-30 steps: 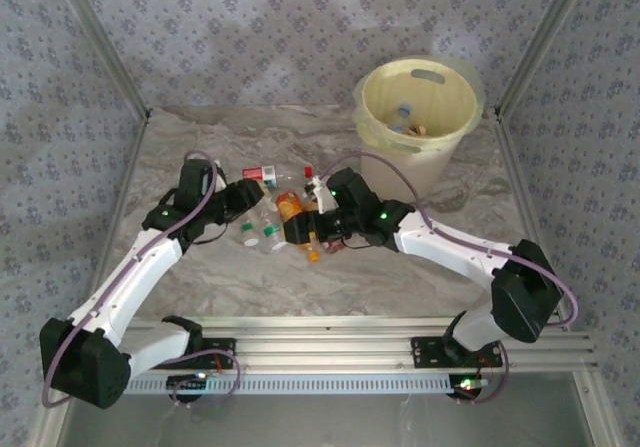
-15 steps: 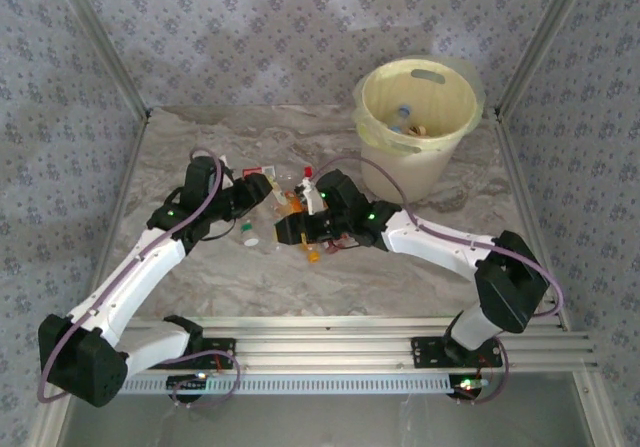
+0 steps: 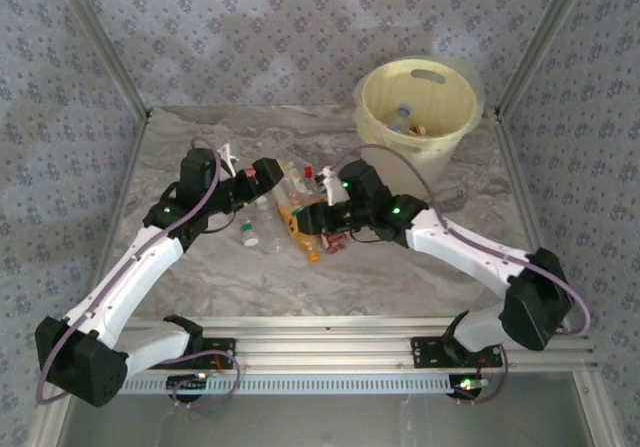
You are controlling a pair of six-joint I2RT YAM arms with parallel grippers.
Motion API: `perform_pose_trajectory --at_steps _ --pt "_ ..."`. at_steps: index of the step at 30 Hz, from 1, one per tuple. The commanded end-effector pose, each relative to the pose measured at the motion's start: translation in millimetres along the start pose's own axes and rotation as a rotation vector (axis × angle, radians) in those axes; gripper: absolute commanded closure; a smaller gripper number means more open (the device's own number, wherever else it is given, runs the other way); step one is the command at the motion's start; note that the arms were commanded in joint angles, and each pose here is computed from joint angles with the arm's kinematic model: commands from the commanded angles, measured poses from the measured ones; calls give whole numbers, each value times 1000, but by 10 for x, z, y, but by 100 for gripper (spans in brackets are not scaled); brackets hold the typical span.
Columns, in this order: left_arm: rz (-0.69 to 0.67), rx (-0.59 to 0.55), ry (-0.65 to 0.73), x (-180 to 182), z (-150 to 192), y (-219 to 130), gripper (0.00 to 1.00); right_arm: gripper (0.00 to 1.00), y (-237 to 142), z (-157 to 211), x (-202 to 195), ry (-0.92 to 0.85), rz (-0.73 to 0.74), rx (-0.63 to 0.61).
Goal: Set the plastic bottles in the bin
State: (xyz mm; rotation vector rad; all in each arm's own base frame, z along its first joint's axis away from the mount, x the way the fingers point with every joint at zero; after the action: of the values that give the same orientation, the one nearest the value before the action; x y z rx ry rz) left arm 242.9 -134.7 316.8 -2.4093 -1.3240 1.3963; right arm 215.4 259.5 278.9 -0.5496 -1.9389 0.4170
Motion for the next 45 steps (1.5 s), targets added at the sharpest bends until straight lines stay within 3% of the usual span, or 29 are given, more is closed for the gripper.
perform_pose_trajectory --at_steps 1,7,14,23,38,45 --pt "237 -61 265 -436 -205 -246 0 60 -417 -95 93 -94 69 -63" --pt "365 -27 596 -667 -213 -429 0 60 -1124 -267 241 -167 172 -194" --pt "400 -31 817 -644 -108 -484 0 60 -1758 -560 296 -230 370 -351" --pt "397 -17 837 -470 35 -351 0 59 -2171 -1039 22 -220 638 -425" --pt "368 -8 843 -416 90 -373 0 57 -2354 -1581 -600 -91 773 -392" --pt "383 -7 853 -423 109 -390 0 46 -2372 -1680 -810 -42 796 -393"
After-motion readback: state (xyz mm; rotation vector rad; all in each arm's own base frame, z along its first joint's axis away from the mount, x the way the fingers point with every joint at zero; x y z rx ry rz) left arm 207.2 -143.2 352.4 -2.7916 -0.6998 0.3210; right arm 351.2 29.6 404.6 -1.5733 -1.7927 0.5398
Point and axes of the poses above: each hand's point on the last joint's axis, 136 mm out from that joint toward the fingers, its own y axis out along the fingers, its own x axis along the line the jaws close on, z = x × y, the point moved 10 cm from there along -y, back along the fingers, and after that the axes turned 9 degrees about y, right-handed, at the moved point
